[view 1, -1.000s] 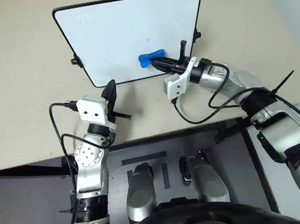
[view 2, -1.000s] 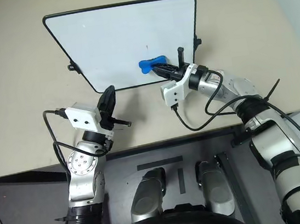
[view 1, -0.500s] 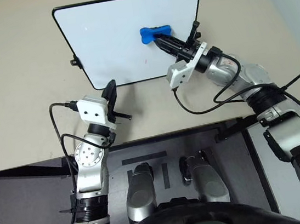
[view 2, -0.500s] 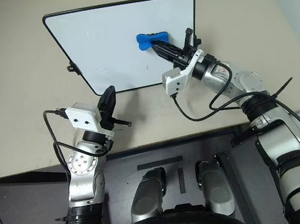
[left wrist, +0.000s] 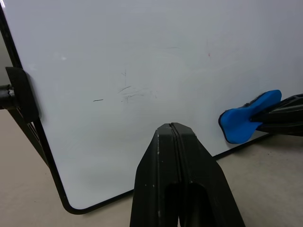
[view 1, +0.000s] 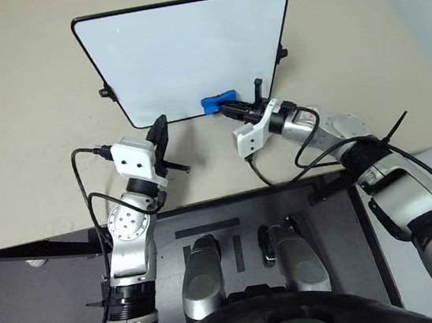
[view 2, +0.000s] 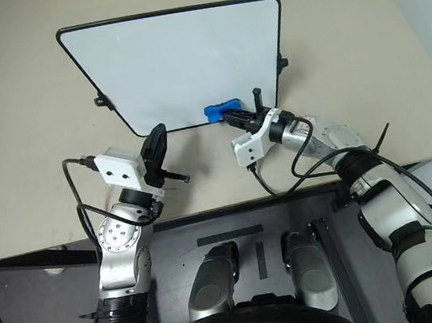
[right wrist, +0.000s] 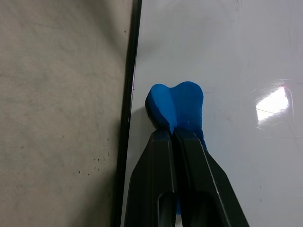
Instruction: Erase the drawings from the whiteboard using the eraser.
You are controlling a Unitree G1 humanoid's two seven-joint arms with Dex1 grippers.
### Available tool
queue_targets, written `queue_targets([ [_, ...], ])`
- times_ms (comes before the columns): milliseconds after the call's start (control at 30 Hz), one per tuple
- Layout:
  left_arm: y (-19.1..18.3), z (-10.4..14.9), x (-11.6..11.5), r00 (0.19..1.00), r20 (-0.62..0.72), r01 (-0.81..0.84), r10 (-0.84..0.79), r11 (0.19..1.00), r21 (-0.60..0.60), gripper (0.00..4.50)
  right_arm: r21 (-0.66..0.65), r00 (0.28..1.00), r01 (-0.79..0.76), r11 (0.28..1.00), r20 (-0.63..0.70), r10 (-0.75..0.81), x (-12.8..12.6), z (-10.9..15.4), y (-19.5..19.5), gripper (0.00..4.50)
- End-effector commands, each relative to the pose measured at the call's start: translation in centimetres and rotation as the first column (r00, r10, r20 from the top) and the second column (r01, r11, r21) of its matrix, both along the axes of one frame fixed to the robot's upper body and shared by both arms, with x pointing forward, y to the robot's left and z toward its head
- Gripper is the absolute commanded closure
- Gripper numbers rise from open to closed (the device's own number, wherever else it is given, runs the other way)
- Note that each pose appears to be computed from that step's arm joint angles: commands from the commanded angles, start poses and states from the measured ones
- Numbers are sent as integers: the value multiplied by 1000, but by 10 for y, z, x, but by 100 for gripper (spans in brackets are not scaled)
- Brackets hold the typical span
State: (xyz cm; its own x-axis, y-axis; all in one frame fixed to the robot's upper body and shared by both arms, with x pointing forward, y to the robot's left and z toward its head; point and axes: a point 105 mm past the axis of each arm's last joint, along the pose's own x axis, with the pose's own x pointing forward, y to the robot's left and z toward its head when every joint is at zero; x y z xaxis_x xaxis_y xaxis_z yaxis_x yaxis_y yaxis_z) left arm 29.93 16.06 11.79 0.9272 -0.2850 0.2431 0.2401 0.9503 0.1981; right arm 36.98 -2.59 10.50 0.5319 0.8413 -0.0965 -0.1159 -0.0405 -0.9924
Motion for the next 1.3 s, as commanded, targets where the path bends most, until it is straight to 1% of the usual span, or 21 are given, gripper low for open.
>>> queue_targets([
  [33, -2, 11, -1, 999, 43, 6, -6, 1000, -4, 450, 70, 992, 71, 995, 102, -78, 16, 28, -7, 447],
  [167, -2, 11, -1, 999, 43, 7, -7, 1000, -4, 450, 166, 974, 44, 985, 213, -79, 14, 59, -8, 447],
  [300, -2, 11, -1, 999, 43, 7, -6, 1000, -5, 450, 266, 951, 34, 963, 287, -113, 10, 88, -14, 447],
  [367, -2, 10, -2, 999, 42, 7, -6, 1000, -5, 450, 294, 950, 28, 955, 288, -117, 6, 94, -18, 447],
  [433, -2, 10, -3, 999, 39, 9, -8, 1000, -6, 450, 292, 957, 21, 956, 270, -103, 1, 92, -22, 447],
  [500, -2, 9, -3, 999, 38, 10, -10, 1000, -6, 450, 289, 972, 14, 957, 222, -81, -7, 86, -26, 447],
  [567, -2, 9, -3, 999, 37, 10, -10, 1000, -7, 450, 279, 992, 14, 960, 120, -49, -15, 76, -31, 447],
  [633, -1, 9, -2, 999, 35, 13, -12, 1000, -7, 450, 283, 999, 41, 958, -22, -36, -23, 65, -42, 447],
  [700, -1, 8, -2, 999, 32, 16, -16, 1000, -6, 450, 287, 989, 67, 956, -144, -26, -30, 58, -49, 447],
  [733, -1, 8, -1, 999, 30, 19, -19, 1000, -7, 450, 274, 980, 75, 959, -198, -20, -34, 54, -52, 447],
  [800, -4, 7, 0, 999, 25, 35, -35, 999, -7, 450, 230, 938, 108, 967, -346, -22, -46, 40, -65, 447],
  [867, -7, 6, 0, 998, 22, 50, -50, 999, -6, 450, 196, 894, 133, 971, -447, -32, -56, 32, -77, 447],
  [1000, -8, 7, 1, 998, 20, 67, -67, 998, -2, 450, 173, 821, 121, 977, -570, -1, -72, 25, -81, 447],
  [1067, -7, 7, 2, 997, 21, 69, -69, 998, 1, 450, 167, 787, 110, 980, -616, 16, -78, 22, -79, 396],
  [1133, -6, 8, 2, 997, 22, 70, -70, 998, 4, 450, 161, 772, 107, 981, -635, 20, -81, 19, -77, 340],
  [1233, -4, 9, 2, 997, 24, 70, -70, 998, 10, 450, 174, 778, 122, 977, -628, 15, -77, 20, -74, 228],
  [1267, -3, 10, 2, 997, 24, 68, -68, 998, 12, 450, 180, 778, 124, 976, -628, 17, -76, 21, -72, 198],
  [1300, -2, 10, 3, 997, 25, 67, -68, 998, 13, 450, 186, 782, 127, 974, -623, 17, -76, 22, -73, 156],
])
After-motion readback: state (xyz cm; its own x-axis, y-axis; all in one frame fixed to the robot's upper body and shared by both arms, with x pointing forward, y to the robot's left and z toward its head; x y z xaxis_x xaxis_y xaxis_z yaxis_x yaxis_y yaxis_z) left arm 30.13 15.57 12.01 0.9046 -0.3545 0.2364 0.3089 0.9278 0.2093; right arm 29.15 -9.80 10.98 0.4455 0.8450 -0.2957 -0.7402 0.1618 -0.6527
